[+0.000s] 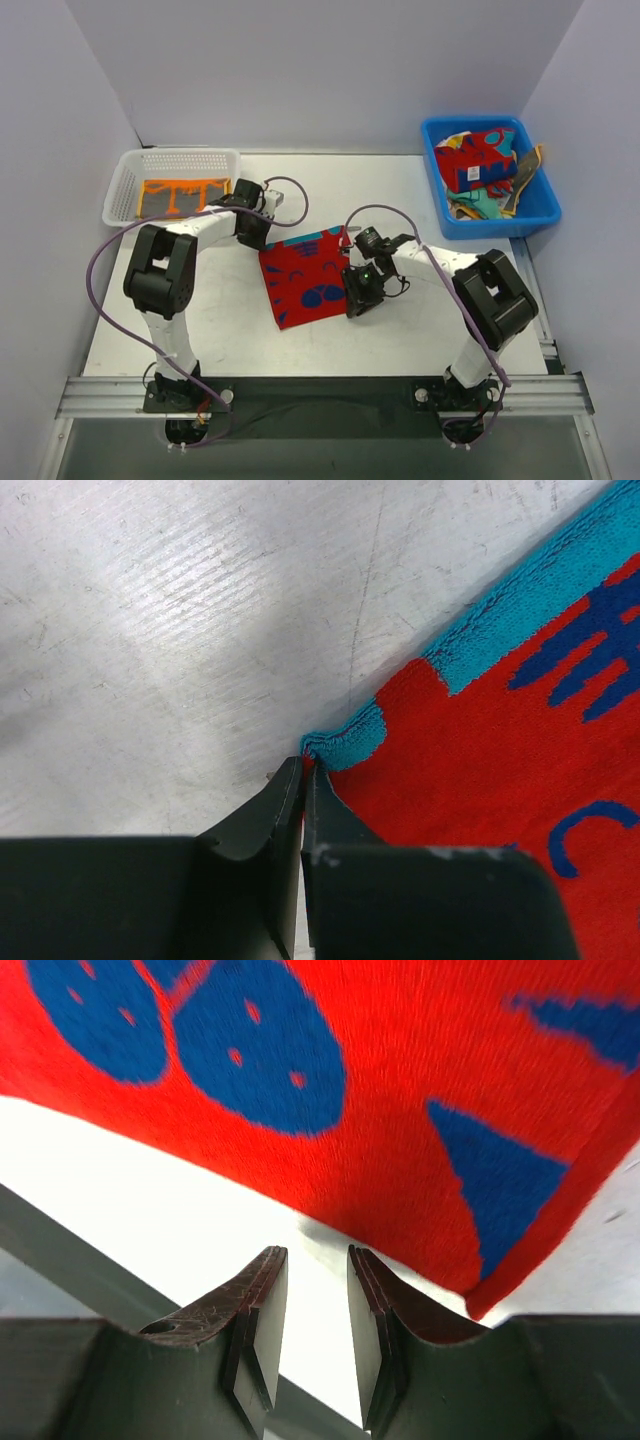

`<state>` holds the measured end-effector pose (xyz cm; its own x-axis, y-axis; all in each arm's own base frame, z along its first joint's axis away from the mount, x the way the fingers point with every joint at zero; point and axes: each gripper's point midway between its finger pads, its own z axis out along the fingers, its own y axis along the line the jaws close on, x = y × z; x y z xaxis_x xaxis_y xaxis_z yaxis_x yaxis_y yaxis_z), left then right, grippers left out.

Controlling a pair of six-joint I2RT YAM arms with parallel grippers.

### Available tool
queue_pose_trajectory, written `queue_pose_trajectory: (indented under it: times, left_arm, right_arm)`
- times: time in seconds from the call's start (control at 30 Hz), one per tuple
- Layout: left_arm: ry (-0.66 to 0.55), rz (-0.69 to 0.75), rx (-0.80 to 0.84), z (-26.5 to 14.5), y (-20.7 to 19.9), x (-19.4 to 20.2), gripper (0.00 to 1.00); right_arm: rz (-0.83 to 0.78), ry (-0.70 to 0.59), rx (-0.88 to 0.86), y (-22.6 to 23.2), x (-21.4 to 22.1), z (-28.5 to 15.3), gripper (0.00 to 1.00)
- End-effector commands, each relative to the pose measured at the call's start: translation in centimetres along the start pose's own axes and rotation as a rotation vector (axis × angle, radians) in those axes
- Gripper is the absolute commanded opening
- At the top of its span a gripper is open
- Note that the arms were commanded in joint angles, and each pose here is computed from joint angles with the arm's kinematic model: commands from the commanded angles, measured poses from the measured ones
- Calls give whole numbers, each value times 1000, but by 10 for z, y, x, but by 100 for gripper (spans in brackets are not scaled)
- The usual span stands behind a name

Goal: Fold and stack the towels
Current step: Fold the towel

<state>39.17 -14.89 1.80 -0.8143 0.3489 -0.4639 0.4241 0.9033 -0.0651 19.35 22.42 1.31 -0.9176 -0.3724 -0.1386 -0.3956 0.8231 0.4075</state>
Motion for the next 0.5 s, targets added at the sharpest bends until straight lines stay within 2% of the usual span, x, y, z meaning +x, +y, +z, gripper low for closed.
queue_pose_trajectory:
  times: [0.0, 0.13, 0.2, 0.33, 0.47]
  left_arm:
    - [149, 6, 41, 15, -8, 43, 2]
    - [158, 31, 40, 13, -12, 47, 0]
    - [148, 59, 28, 10, -13, 45, 0]
    - [123, 68, 23, 7, -14, 39, 0]
    - [99, 81, 28, 7, -19, 33, 0]
  right_arm:
    - [61, 142, -8, 0, 39, 1, 31]
    - [48, 143, -19, 1, 45, -1, 29]
    - [-7, 75, -26, 8, 34, -15, 29]
    - [-134, -140, 11, 6, -28, -60, 31]
    - [-140, -275, 48, -17, -91, -91, 33]
